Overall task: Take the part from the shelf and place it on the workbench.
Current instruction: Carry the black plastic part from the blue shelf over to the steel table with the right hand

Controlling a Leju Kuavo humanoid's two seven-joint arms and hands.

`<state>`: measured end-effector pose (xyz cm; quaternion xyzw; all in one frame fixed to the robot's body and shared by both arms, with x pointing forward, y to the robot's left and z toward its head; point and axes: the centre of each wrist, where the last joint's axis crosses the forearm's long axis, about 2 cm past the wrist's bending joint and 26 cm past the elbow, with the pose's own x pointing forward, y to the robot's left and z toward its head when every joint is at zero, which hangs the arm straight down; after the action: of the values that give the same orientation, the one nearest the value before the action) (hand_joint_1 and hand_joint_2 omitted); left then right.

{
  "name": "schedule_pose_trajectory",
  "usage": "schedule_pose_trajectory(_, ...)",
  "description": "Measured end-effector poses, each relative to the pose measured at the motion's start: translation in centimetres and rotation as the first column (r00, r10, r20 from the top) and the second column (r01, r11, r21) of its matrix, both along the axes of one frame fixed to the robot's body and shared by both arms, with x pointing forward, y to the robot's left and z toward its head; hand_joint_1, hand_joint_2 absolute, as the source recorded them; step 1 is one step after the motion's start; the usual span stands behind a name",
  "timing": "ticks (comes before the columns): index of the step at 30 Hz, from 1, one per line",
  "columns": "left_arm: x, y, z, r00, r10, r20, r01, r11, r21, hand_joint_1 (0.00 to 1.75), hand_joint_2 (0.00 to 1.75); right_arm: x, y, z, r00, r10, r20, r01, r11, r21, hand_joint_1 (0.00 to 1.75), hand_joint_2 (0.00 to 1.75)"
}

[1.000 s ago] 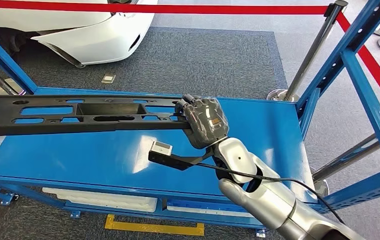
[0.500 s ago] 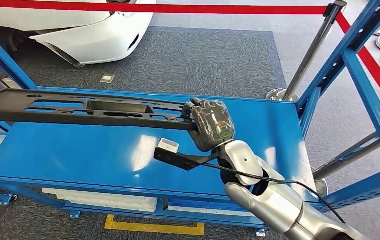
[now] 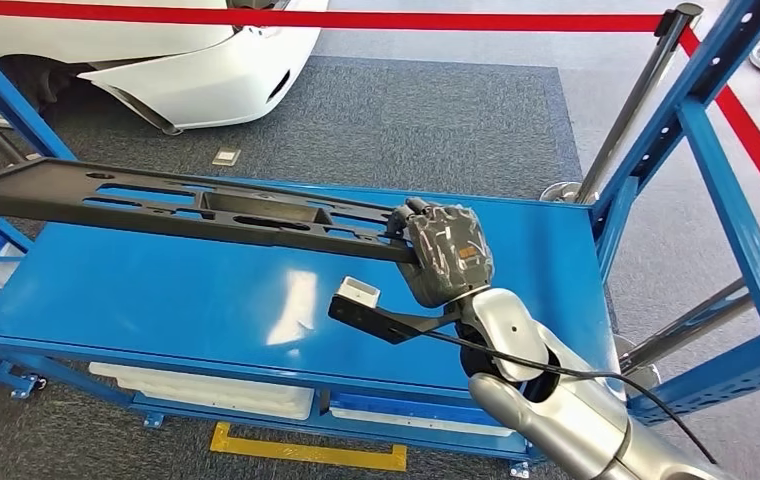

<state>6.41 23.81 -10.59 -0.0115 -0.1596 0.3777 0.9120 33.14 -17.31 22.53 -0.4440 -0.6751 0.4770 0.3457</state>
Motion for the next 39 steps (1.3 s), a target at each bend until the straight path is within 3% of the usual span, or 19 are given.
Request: schedule_pose_trajectory(39,0.82,-0.31,0.16,1.000,-0.027,0.000,0.027,0.998,-0.053,0.00,1.75,0.03,-0.71,0.23,0.999,-0.005,-0.040,0.007,0.999,0.053,1.75,1.75)
